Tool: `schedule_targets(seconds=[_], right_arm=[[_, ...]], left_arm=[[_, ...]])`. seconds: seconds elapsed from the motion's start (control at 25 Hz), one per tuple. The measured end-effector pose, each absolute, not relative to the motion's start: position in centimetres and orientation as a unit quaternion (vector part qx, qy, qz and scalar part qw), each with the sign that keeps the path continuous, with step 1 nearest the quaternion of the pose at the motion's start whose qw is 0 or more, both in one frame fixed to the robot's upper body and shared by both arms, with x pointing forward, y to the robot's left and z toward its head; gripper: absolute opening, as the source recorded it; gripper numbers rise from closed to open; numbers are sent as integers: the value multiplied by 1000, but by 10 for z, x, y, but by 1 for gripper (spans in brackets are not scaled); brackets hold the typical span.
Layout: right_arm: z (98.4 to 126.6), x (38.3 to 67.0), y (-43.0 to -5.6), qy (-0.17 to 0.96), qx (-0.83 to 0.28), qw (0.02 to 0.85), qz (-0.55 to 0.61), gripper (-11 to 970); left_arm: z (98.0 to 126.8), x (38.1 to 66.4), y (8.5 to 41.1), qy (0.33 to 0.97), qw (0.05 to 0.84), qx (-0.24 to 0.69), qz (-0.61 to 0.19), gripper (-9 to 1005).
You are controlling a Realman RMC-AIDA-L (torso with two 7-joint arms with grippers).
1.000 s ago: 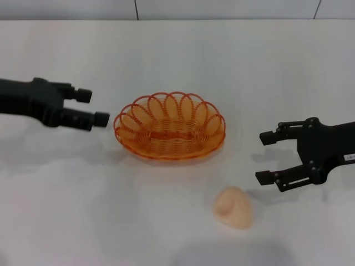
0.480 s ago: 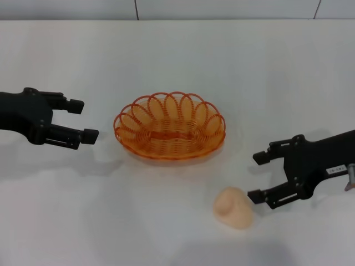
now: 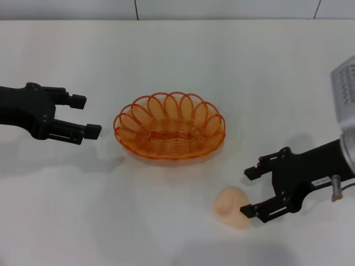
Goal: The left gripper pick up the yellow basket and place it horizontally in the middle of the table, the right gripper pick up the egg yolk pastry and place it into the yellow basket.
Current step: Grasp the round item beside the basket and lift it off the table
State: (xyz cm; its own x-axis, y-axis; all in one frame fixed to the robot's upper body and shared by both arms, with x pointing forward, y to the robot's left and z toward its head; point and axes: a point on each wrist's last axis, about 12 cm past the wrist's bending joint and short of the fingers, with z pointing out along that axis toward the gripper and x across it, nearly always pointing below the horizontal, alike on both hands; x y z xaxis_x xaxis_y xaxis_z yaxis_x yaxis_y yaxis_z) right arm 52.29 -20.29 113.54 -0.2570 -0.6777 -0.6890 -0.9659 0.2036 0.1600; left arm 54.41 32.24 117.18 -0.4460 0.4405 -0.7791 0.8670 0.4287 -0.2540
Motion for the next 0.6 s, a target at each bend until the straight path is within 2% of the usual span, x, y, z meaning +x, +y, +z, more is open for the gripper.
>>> schedule_targets(seconds=[0.6], right_arm=[[1123, 527, -186, 744, -565, 229, 275, 751]], left_arm=[[1171, 545, 320, 782, 321, 416, -335, 892]])
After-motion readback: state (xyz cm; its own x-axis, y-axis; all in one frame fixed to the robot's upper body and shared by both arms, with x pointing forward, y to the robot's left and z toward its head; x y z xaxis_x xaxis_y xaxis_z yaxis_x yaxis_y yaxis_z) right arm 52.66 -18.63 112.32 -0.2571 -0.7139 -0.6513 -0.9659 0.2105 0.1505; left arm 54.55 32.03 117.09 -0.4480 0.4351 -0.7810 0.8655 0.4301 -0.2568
